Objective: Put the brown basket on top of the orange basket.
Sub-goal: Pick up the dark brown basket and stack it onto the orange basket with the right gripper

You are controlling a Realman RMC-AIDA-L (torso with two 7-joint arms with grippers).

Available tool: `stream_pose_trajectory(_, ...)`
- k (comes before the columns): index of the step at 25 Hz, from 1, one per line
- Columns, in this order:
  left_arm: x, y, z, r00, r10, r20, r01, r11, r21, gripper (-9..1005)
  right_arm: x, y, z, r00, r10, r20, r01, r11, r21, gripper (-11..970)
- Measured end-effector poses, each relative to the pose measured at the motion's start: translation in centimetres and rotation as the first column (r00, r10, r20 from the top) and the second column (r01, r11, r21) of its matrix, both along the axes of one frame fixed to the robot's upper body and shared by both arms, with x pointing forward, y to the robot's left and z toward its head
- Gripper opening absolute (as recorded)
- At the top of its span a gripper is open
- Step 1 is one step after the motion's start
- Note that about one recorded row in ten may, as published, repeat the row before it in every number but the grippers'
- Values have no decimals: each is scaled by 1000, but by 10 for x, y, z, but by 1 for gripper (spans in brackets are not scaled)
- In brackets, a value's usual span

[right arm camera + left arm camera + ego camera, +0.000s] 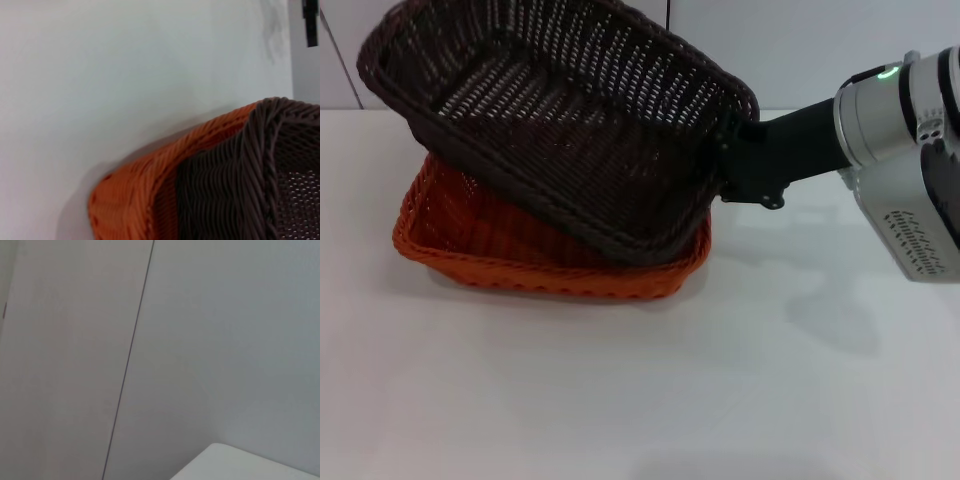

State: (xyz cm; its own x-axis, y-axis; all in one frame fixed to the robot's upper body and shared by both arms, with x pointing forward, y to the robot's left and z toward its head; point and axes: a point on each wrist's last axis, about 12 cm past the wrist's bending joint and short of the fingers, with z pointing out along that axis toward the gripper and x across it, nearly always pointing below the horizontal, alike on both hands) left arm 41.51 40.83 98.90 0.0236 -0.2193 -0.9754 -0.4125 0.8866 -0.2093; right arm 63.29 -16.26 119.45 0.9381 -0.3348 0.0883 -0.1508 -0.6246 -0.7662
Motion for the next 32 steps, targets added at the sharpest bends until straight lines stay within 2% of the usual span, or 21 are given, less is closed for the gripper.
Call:
stream_pose_trajectory(6,0,0,0,1000,1,-1,-1,1000,0,813,-5,-1,-3,1000,-21,15,20,999,27,150)
stream_pose_trajectory(8,0,0,0,1000,0,-1,0,1000,0,813,-6,-1,-5,1000,-25,13,25,999,26,254)
stream_pose_trajectory(14,0,0,0,1000,-1,-4,1,1000,0,813,-9,-4,-16,998,-51,23,50,999,14,373)
stream_pose_trajectory(19,1,1,0,1000,0,-4,0,1000,2,813,-11,-8,-17,996,-80,43,78,996,35,472)
stream_pose_trajectory(25,4,3,0,1000,0,-13,0,1000,3,813,-17,-10,-14,995,-83,59,79,995,66,478)
stream_pose_trajectory(32,4,5,1,1000,3,-16,-3,1000,8,813,-27,-11,-25,992,-108,61,105,993,54,479)
